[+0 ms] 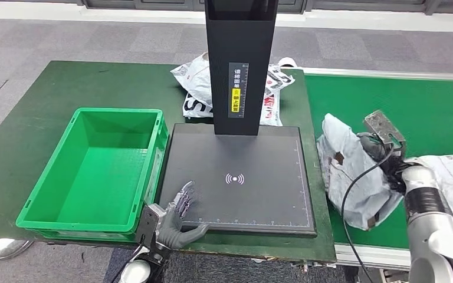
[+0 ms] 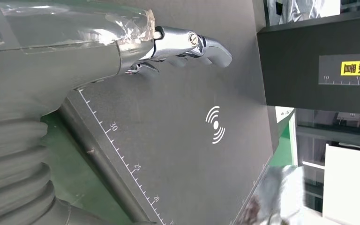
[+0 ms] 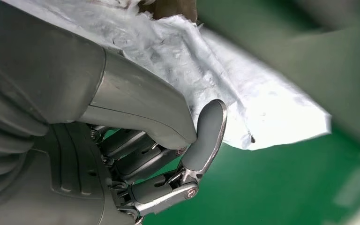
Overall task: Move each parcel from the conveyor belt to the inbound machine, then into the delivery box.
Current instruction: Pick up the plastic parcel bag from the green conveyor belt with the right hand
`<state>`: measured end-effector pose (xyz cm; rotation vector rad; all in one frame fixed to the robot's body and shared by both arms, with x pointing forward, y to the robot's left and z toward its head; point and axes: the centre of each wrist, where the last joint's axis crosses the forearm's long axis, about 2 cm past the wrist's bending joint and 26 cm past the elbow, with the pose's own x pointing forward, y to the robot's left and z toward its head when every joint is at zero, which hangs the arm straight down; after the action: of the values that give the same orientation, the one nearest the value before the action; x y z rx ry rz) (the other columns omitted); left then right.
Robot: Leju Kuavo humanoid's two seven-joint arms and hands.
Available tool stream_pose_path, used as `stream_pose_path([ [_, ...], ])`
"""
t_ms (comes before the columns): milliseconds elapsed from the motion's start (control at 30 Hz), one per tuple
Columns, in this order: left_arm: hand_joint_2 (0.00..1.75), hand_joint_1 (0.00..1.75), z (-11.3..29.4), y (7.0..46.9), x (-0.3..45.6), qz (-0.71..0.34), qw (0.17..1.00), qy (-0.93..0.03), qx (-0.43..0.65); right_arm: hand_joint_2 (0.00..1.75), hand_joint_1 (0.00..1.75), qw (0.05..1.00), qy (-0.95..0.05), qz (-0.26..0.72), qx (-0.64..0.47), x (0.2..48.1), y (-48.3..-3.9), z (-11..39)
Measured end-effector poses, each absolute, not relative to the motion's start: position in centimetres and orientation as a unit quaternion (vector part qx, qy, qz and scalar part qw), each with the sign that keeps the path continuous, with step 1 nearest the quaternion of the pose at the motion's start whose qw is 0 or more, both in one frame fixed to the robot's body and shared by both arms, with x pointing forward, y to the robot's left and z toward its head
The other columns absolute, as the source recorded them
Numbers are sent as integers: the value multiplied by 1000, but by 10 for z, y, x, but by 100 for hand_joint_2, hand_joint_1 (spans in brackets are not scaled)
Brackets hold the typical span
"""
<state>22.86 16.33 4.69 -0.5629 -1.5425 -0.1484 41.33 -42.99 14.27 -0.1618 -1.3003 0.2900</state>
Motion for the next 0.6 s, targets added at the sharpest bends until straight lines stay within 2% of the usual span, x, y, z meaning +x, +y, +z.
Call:
stream_pose_path([
  [233, 175, 0, 46, 164, 226, -61, 678, -690, -245, 175, 175, 727, -682, 82, -30, 441, -407, 192],
  [367, 175, 0, 46, 163, 226, -63, 678, -691, -244, 175, 175, 699, -710, 91, -16, 450, -388, 209],
  [600, 175, 0, 47, 159, 226, -68, 676, -692, -244, 175, 175, 660, -741, 123, 31, 461, -328, 238],
])
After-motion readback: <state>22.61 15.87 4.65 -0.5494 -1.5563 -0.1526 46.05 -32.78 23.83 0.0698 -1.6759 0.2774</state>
